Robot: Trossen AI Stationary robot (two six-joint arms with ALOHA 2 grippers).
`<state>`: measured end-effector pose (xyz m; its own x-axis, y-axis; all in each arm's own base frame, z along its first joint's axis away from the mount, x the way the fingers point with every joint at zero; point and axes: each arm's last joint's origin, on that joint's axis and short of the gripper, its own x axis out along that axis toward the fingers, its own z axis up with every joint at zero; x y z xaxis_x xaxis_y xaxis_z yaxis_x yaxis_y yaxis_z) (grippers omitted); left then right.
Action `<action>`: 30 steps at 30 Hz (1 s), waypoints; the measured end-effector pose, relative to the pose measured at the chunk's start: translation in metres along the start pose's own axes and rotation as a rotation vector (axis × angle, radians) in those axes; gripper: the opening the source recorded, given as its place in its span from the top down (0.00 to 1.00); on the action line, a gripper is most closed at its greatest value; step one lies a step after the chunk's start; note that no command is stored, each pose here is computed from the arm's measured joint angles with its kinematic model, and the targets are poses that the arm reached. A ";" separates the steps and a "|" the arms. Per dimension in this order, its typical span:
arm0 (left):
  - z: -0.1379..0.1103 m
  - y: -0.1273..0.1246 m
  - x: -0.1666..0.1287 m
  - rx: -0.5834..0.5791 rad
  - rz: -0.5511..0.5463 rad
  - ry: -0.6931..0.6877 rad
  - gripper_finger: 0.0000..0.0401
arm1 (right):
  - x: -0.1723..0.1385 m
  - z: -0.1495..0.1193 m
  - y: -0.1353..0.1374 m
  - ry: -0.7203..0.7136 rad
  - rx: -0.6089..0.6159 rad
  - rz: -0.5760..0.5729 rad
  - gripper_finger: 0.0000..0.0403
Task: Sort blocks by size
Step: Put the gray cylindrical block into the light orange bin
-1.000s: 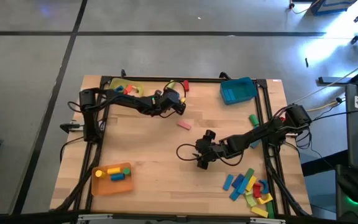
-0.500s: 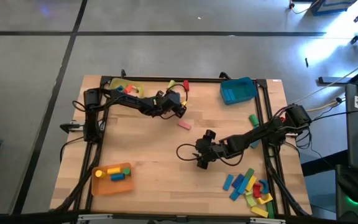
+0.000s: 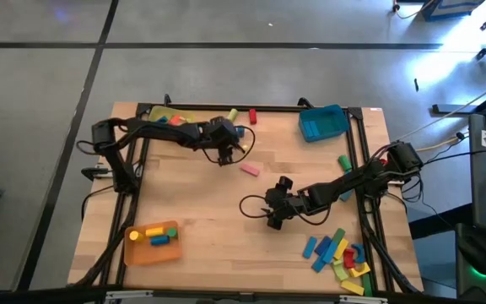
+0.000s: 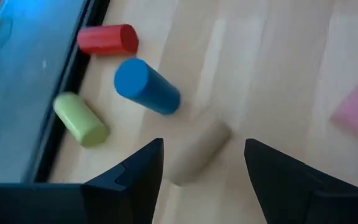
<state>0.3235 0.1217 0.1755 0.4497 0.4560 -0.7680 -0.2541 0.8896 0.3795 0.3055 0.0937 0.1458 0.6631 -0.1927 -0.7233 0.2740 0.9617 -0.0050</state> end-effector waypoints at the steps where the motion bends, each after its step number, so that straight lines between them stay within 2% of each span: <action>1: -0.002 0.004 0.002 0.031 -0.028 0.001 0.48 | 0.000 0.000 0.000 -0.001 0.000 0.000 0.28; 4: -0.007 0.011 0.010 0.076 -0.131 -0.012 0.48 | 0.000 0.000 0.000 -0.002 0.002 0.001 0.28; 6: -0.010 0.015 0.012 0.084 -0.161 -0.005 0.48 | 0.000 0.000 0.000 -0.003 0.002 0.001 0.28; 12: -0.014 0.022 0.018 0.079 -0.187 -0.004 0.48 | 0.000 0.000 0.000 -0.004 0.006 0.002 0.28; 20: -0.027 0.014 0.045 0.029 -0.216 0.071 0.48 | 0.000 0.000 0.000 -0.004 0.007 0.002 0.28; 24: -0.027 0.011 0.048 0.027 -0.219 0.079 0.48 | 0.000 0.000 0.000 -0.004 0.006 0.002 0.28; 27: -0.026 0.010 0.047 0.015 -0.219 0.079 0.51 | 0.000 0.000 0.000 -0.004 0.006 0.003 0.28; 30: -0.027 0.010 0.047 -0.010 -0.223 0.086 0.60 | 0.000 0.000 0.000 -0.004 0.006 0.002 0.28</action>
<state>0.3193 0.1511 0.1292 0.4213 0.2439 -0.8735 -0.1651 0.9677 0.1906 0.3059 0.0938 0.1460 0.6665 -0.1912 -0.7206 0.2769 0.9609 0.0012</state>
